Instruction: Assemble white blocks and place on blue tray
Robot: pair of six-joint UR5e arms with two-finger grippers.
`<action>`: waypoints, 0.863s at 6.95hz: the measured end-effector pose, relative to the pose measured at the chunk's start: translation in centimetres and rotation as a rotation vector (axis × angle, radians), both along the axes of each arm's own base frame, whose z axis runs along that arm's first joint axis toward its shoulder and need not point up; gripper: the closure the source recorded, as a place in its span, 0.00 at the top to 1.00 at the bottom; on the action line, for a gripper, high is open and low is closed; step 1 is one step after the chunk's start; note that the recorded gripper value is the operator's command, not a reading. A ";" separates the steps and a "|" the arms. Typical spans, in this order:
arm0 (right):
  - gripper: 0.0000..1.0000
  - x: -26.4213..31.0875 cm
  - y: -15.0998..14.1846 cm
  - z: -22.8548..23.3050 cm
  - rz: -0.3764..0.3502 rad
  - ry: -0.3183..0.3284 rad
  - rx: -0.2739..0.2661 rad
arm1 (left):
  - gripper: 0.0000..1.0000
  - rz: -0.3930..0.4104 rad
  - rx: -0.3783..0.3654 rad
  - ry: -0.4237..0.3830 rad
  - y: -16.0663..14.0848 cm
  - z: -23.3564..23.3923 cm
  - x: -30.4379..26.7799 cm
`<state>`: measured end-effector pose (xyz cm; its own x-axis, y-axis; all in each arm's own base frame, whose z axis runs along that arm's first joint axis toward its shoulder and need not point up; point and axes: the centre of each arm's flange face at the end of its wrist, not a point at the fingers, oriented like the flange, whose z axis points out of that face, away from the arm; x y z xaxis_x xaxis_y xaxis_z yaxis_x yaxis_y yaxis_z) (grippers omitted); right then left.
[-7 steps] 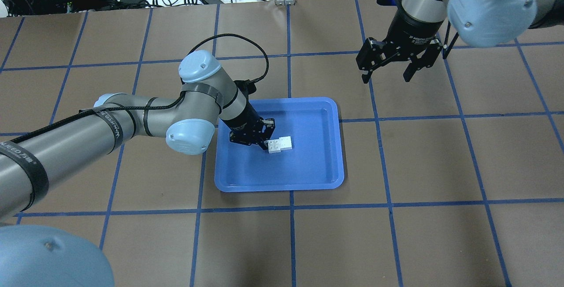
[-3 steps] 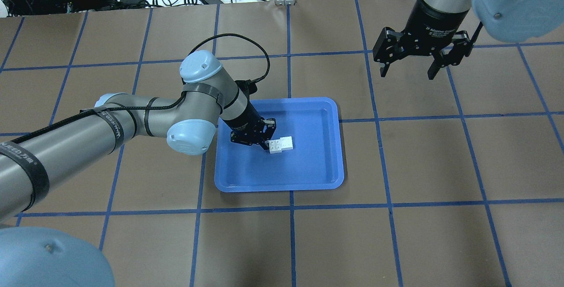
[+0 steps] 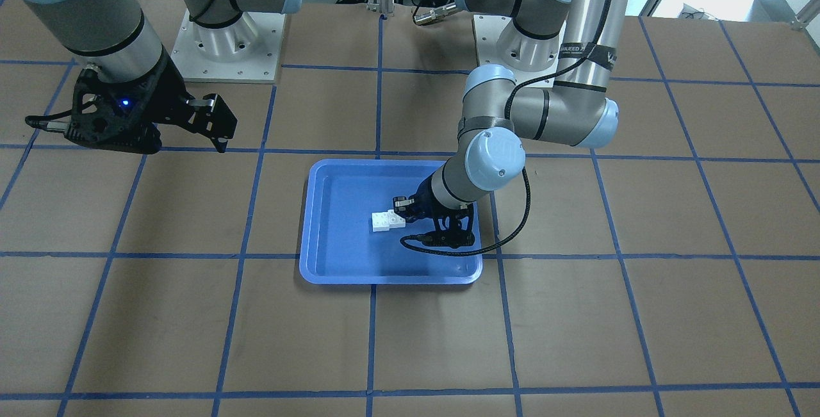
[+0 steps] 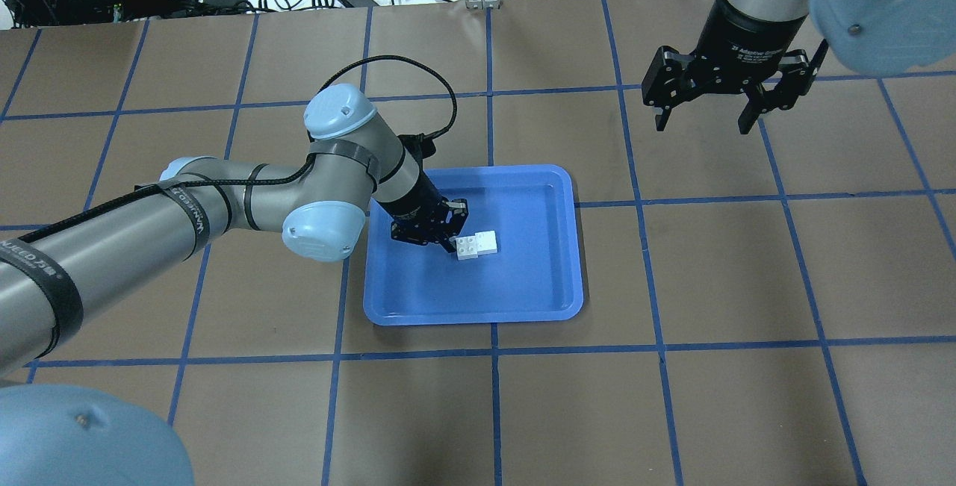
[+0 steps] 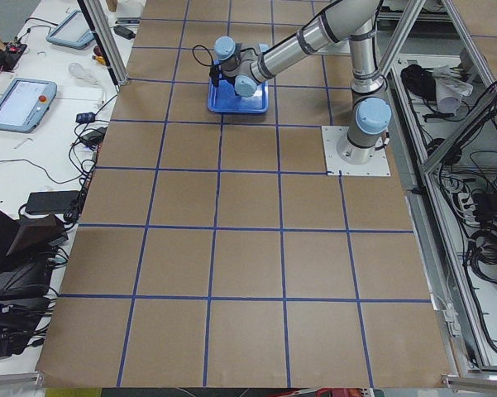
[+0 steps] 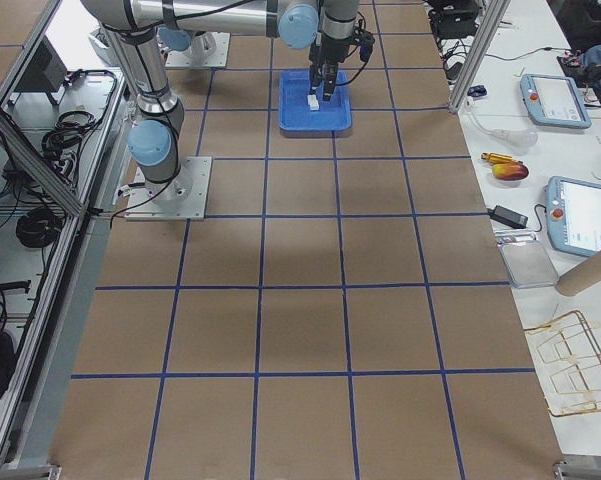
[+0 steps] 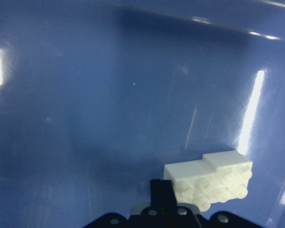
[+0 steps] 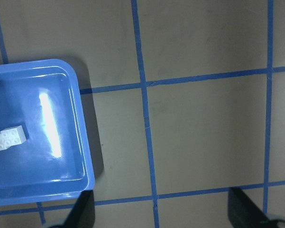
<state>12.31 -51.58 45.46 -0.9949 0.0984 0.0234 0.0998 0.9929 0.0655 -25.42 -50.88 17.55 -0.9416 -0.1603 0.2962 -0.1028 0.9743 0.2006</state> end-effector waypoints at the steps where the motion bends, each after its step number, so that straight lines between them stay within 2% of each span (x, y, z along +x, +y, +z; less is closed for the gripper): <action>1: 1.00 -0.1 0.1 0.1 -0.001 0.010 -0.002 | 0.00 0.020 0.005 -0.002 0.0 0.0 0.0; 5: 1.00 0.0 1.0 1.4 -0.032 0.003 -0.016 | 0.00 0.061 0.014 -0.007 -0.1 0.0 -0.1; 6: 1.00 0.0 1.3 1.6 -0.031 0.000 -0.001 | 0.00 0.068 0.015 -0.007 -0.1 0.1 -0.1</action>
<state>12.27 -50.28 47.08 -0.9913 0.1292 0.0236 0.1304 0.9894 0.0642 -25.50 -51.00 17.65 -0.9304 -0.2284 0.2867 -0.1703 0.9619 0.2137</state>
